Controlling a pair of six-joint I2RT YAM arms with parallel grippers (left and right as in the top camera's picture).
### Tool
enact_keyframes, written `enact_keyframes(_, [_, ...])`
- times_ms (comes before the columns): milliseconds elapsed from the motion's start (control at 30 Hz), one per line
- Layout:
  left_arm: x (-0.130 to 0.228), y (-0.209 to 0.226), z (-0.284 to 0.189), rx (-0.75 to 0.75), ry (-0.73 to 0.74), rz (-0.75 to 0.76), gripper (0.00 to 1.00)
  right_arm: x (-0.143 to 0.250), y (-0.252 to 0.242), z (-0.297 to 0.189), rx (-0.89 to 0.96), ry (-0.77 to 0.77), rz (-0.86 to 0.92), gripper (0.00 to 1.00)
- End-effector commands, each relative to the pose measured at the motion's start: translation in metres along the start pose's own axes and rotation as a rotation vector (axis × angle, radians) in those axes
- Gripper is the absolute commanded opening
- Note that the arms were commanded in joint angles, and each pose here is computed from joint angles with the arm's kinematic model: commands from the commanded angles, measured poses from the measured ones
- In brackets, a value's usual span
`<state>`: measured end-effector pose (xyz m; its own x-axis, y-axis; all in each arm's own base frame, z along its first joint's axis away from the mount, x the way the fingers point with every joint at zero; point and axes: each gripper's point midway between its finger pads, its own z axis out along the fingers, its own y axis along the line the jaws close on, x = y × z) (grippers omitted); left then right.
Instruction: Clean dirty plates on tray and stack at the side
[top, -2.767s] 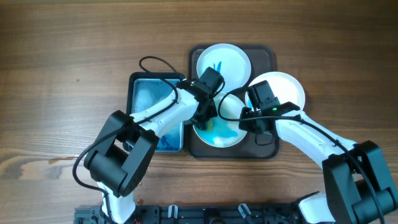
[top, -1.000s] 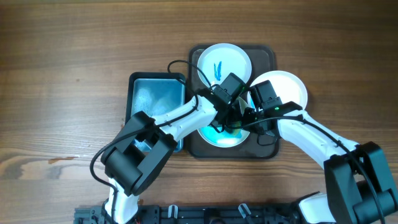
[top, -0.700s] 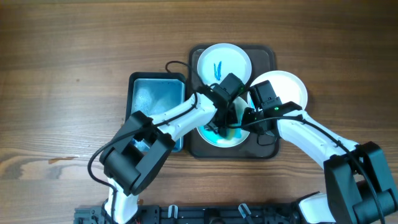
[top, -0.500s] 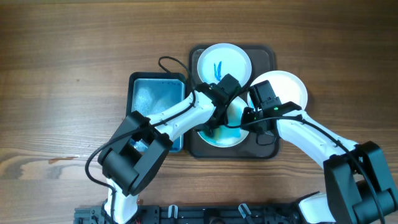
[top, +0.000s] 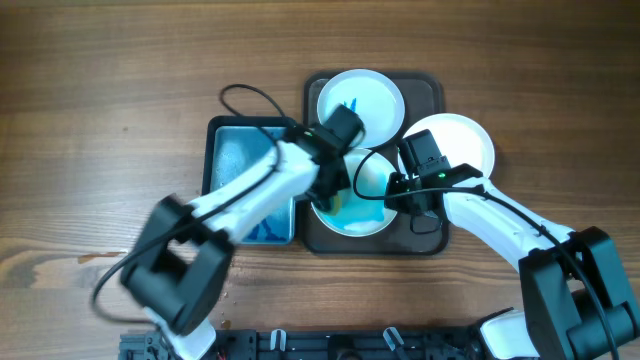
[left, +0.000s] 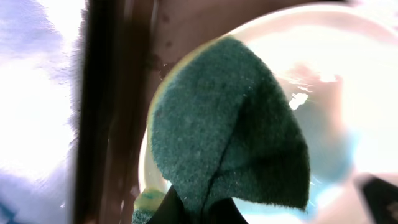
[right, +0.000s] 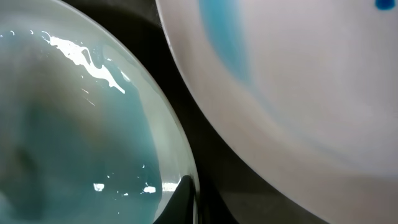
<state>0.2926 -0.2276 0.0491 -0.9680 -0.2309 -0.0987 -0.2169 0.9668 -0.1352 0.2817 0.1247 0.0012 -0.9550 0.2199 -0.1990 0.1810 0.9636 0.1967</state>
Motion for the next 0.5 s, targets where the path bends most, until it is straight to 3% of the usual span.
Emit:
enact_keyframes(0, [-0.023, 0.031, -0.049, 0.034, -0.054, -0.066, 0.04, 0.009, -0.023, 0.010, 0.100, 0.022, -0.019, 0.04])
enact_keyframes(233, [-0.049, 0.123, -0.042, -0.232, -0.122, -0.165, 0.04, 0.005, -0.020, 0.011, 0.090, 0.009, -0.065, 0.04])
enact_keyframes(467, [-0.031, 0.168, 0.001, -0.242, -0.050, -0.277, 0.04, 0.005, -0.005, -0.001, 0.037, 0.066, -0.156, 0.04])
